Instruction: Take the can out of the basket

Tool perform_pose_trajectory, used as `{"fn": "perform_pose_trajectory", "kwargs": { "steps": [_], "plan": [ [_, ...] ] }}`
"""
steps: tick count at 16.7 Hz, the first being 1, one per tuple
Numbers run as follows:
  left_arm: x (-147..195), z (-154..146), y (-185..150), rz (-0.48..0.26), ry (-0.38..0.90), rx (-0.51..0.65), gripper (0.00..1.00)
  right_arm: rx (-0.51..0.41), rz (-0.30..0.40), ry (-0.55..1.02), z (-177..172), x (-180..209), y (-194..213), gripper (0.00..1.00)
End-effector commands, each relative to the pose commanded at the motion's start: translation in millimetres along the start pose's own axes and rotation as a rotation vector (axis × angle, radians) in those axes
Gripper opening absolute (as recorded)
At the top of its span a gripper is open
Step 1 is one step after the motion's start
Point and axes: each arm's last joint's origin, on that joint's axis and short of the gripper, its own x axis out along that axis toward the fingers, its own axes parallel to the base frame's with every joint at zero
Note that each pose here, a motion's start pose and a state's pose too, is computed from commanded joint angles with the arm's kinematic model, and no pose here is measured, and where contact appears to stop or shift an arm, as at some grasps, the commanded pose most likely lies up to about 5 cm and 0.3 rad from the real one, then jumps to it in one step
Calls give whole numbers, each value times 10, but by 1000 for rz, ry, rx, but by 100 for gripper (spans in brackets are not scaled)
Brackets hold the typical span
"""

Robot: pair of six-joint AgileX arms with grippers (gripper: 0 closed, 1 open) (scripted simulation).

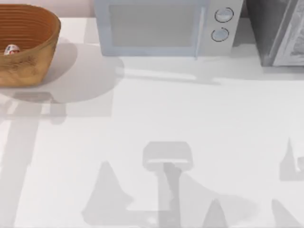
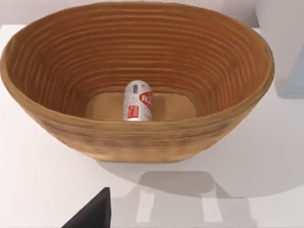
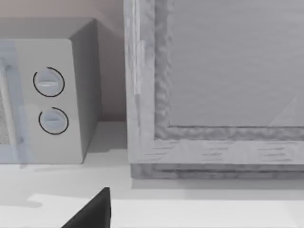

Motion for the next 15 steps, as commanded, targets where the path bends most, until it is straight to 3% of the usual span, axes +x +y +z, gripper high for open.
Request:
{"fn": "perform_pose_trajectory", "kwargs": {
  "steps": [4, 7, 10, 15],
  "plan": [
    [664, 577, 111, -17, 254, -11, 100, 0, 0, 0, 0, 0, 0, 100],
    [1316, 813, 226, -34, 436, -23, 100, 0, 0, 0, 0, 0, 0, 100],
    [1979, 862, 353, -52, 595, -36, 100, 0, 0, 0, 0, 0, 0, 100],
    [2832, 687, 544, -79, 773, -51, 100, 0, 0, 0, 0, 0, 0, 100]
  ]
}}
